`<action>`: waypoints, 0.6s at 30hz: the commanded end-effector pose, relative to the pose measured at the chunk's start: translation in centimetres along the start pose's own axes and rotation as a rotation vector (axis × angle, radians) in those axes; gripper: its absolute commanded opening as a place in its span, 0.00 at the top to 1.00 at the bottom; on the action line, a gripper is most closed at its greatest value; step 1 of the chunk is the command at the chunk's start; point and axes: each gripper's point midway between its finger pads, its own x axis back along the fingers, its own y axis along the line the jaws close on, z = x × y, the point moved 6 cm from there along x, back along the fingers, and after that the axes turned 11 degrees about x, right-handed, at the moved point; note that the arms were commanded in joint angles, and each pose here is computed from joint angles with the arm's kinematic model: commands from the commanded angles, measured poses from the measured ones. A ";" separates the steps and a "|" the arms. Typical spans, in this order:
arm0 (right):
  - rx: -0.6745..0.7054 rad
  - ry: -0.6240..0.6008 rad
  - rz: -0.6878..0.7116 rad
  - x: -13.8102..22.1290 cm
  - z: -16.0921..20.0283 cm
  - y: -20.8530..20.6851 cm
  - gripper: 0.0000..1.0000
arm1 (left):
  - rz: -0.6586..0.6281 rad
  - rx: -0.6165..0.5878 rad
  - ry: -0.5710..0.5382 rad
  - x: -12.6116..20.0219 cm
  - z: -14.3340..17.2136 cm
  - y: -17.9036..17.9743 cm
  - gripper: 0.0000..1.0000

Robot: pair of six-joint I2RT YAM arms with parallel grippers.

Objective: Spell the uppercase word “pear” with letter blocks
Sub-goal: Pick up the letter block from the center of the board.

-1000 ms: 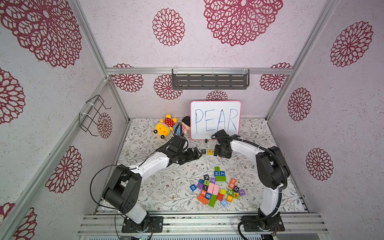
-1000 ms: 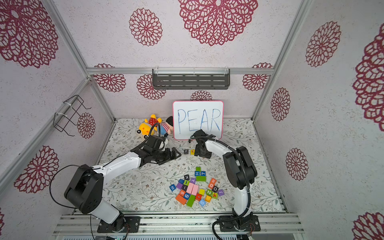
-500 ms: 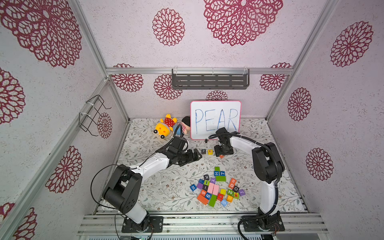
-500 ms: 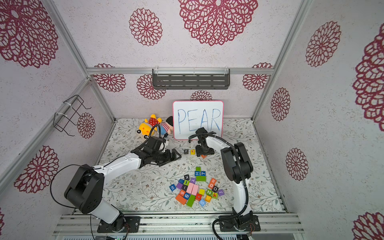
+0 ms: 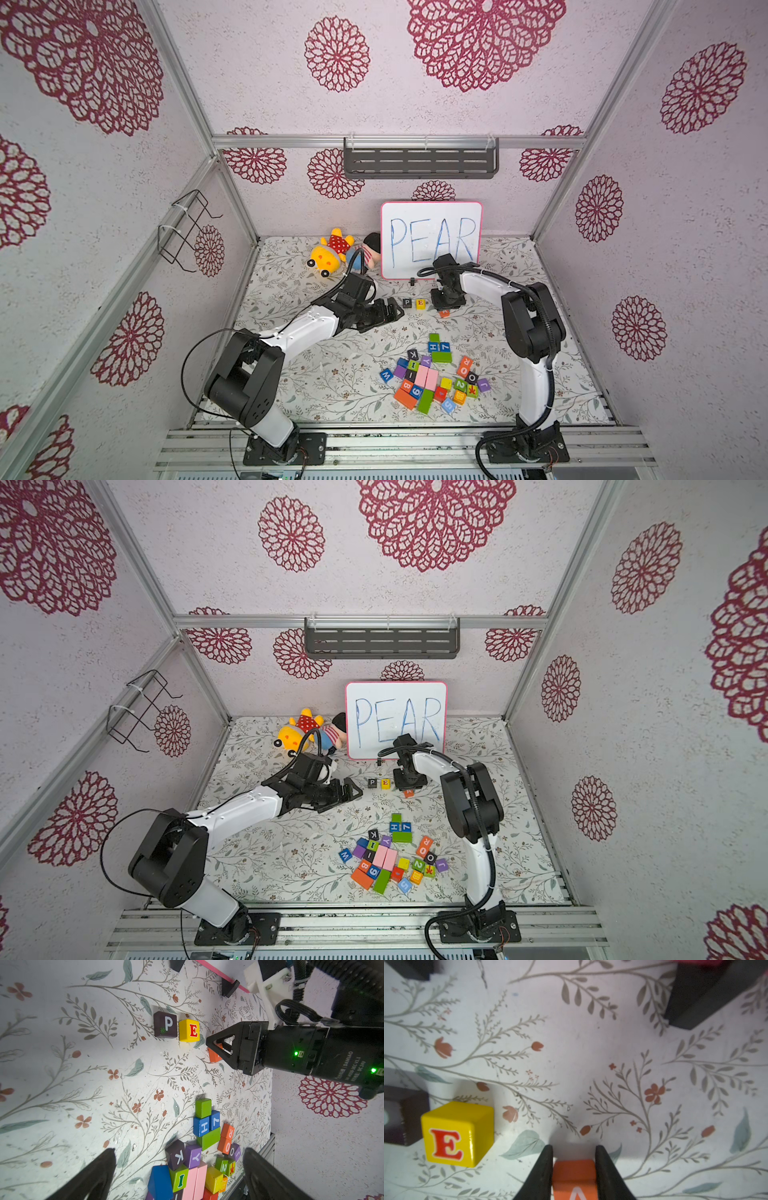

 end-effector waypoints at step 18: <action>-0.151 -0.039 0.060 -0.2 -4.5 0.9 0.75 | 0.017 -0.011 -0.039 1.3 0.0 0.6 0.02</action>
